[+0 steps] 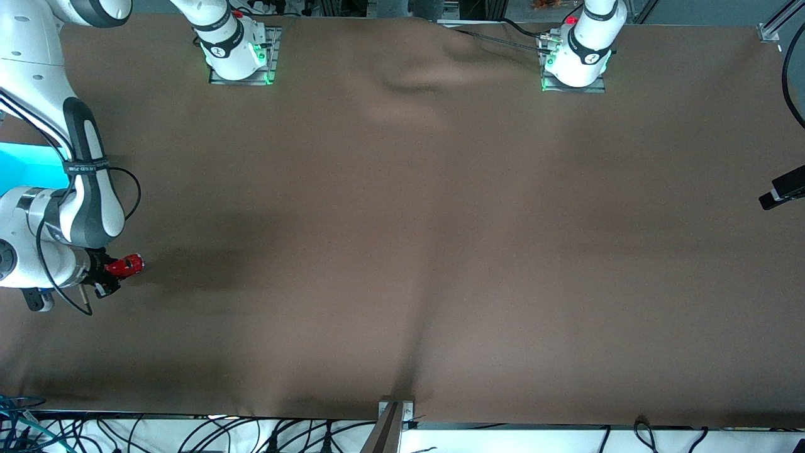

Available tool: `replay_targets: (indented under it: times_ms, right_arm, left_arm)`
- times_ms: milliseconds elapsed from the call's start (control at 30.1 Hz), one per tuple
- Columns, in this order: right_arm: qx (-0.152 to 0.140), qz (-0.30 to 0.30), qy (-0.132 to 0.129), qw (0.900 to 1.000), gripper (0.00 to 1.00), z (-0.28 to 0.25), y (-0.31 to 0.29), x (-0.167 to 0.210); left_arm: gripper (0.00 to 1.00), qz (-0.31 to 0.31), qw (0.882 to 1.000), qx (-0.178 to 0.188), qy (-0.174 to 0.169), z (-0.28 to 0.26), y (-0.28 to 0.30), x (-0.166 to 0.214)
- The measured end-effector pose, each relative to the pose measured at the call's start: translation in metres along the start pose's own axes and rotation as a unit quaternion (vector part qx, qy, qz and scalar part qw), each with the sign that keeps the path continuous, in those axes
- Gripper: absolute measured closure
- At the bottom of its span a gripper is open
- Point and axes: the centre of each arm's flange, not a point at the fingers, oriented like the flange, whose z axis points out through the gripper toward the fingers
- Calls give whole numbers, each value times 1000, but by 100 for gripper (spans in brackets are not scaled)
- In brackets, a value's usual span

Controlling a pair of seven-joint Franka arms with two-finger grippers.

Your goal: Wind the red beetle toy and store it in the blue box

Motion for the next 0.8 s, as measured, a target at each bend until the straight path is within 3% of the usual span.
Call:
replay_targets:
  times_ms: [299,532,798]
  right_arm:
    - [-27,-93,-12,995,55,-20,12,-2]
    - [-53,-192,-31,979,55,-42,31,2]
    - [-74,-263,-51,961,55,-55,71,29]
  left_arm:
    - [0,0,1000,0,0,0,0,0]
    - [0,0,1000,0,0,0,0,0]
    - [0,0,1000,0,0,0,0,0]
